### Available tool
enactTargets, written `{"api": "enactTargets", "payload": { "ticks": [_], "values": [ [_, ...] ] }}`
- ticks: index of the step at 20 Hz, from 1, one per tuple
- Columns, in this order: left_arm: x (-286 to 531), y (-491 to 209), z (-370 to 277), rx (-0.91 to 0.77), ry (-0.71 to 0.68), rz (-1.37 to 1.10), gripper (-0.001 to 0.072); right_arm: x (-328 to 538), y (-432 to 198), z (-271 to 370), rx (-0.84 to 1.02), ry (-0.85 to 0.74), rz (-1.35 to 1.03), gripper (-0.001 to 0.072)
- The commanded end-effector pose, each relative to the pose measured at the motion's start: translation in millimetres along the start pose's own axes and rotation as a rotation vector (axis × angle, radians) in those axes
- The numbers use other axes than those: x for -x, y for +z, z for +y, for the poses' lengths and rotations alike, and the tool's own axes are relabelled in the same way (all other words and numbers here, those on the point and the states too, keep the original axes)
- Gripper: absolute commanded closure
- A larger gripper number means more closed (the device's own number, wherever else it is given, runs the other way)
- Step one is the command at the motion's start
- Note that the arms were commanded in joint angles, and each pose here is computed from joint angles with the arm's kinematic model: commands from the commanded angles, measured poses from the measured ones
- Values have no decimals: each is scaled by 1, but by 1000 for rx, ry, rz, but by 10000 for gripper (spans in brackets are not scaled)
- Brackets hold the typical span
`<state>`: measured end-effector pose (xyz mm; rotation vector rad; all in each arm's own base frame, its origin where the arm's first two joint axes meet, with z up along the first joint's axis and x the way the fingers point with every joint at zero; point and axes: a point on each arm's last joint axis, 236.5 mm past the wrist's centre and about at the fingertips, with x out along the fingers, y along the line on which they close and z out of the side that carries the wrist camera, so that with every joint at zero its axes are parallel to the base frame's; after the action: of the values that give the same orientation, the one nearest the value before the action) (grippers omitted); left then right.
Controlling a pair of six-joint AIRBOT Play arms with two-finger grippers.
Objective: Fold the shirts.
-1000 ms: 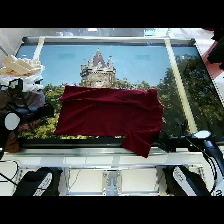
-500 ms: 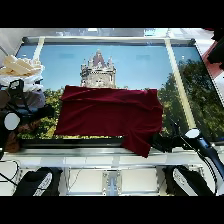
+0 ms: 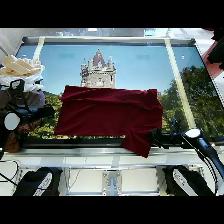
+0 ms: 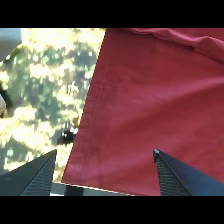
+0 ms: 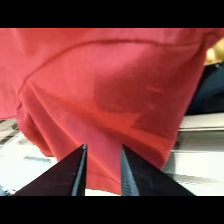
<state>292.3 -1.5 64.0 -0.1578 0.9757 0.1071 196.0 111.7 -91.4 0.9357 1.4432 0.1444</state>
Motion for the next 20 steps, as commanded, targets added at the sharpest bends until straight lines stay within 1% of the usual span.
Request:
{"api": "enactTargets", "payload": {
  "ticks": [1, 3, 4, 5, 7, 9, 13, 16, 17, 18, 20],
  "values": [
    [0, -1, 1, -5, 6, 2, 11, 0, -5, 3, 34, 14, 19, 456],
    [0, -1, 2, -10, 6, 2, 11, 4, -1, -4, 116, -32, 17, 454],
    [0, -1, 2, -13, 6, 2, 11, 9, 5, -11, 164, -83, 7, 453],
    [0, -1, 2, -13, 6, 3, 11, 16, 12, -19, 211, -142, -1, 426],
    [0, -1, 2, -13, 6, 2, 11, 28, 24, -31, 220, -236, -25, 426],
    [0, 0, 1, -13, 6, 1, 11, 28, 29, -39, 217, -264, -46, 426],
    [0, -1, 1, -12, 6, 2, 11, 14, 20, -53, 174, -264, -29, 426],
    [0, -1, 1, -12, 6, 2, 11, 5, 11, -43, 119, -191, -22, 422],
    [0, -1, 1, -12, 6, 2, 11, 3, 10, -36, 104, -162, -21, 364],
    [0, -1, 1, -13, 6, 2, 11, 2, 10, -28, 98, -124, -21, 330],
    [0, -1, 1, -12, 6, 2, 11, 0, 6, -13, 73, -62, -7, 323]
  ]
}}
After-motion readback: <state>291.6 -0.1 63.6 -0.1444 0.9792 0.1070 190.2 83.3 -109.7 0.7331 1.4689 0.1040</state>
